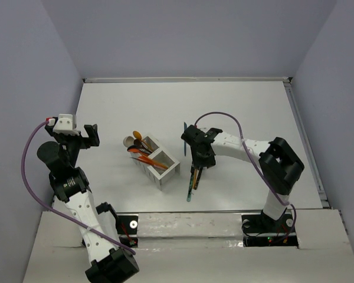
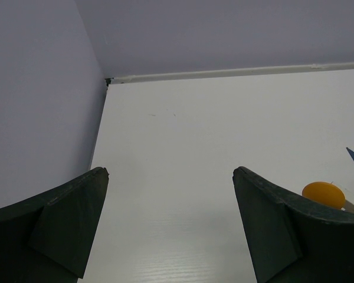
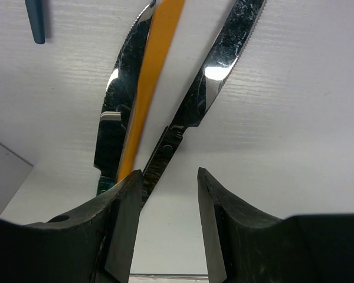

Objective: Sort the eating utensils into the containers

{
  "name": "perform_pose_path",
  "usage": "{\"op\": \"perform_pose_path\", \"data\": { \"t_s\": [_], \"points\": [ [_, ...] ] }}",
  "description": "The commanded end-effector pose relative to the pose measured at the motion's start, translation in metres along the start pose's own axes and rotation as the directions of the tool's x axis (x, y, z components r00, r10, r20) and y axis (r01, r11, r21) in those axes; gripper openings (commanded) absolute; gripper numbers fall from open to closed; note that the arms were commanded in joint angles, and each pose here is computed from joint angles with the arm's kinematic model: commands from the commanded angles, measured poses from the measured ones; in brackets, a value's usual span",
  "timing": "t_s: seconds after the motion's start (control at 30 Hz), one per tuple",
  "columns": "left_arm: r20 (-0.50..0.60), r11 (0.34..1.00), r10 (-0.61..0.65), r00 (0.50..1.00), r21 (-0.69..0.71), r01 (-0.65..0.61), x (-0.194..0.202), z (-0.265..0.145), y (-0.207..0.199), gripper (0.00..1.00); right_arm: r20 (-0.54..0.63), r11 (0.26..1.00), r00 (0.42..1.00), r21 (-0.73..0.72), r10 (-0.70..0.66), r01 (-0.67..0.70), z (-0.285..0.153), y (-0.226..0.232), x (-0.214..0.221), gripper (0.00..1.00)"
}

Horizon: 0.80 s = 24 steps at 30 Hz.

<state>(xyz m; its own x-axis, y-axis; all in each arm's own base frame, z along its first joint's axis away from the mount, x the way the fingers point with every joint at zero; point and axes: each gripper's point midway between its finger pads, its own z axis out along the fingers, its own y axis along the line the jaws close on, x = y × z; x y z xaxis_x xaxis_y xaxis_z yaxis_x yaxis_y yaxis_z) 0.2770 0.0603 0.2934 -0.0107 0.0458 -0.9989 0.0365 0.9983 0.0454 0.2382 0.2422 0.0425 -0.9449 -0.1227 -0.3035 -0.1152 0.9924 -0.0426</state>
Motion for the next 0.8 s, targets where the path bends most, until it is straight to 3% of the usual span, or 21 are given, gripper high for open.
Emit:
{"op": "perform_pose_path", "data": {
  "t_s": [0.0, 0.1, 0.13, 0.33, 0.6, 0.77],
  "points": [
    [0.044, 0.999, 0.031, 0.999, 0.010, -0.031, -0.010, -0.001, -0.001, 0.99, -0.011, 0.999, 1.000, -0.026, -0.020, 0.020, 0.008, 0.011, -0.009, 0.48],
    [0.044, 0.999, 0.031, 0.999, 0.015, -0.032, -0.010, -0.001, -0.002, 0.99, -0.060, 0.999, 0.998, 0.025, -0.034, 0.035, 0.024, 0.005, 0.002, 0.48],
    [0.043, 0.999, 0.030, 0.999, 0.013, -0.031, -0.010, -0.001, -0.002, 0.99, -0.070, 0.999, 0.997, 0.034, -0.036, 0.039, 0.028, 0.004, 0.004, 0.42],
    [0.043, 0.999, 0.029, 0.999, 0.013, -0.029, -0.010, -0.001, -0.002, 0.99, -0.075, 0.998, 0.997, 0.063, -0.005, 0.010, 0.029, -0.014, 0.002, 0.34],
    [0.042, 1.000, 0.026, 0.999, 0.013, -0.027, -0.009, -0.001, -0.001, 0.99, -0.070, 0.991, 0.998, 0.129, -0.006, 0.015, 0.034, -0.056, -0.007, 0.01],
    [0.041, 0.999, 0.026, 0.999, 0.018, -0.026, -0.008, -0.001, -0.001, 0.99, -0.030, 0.982, 1.000, 0.191, 0.000, 0.006, 0.037, -0.086, -0.022, 0.00]
  ]
}}
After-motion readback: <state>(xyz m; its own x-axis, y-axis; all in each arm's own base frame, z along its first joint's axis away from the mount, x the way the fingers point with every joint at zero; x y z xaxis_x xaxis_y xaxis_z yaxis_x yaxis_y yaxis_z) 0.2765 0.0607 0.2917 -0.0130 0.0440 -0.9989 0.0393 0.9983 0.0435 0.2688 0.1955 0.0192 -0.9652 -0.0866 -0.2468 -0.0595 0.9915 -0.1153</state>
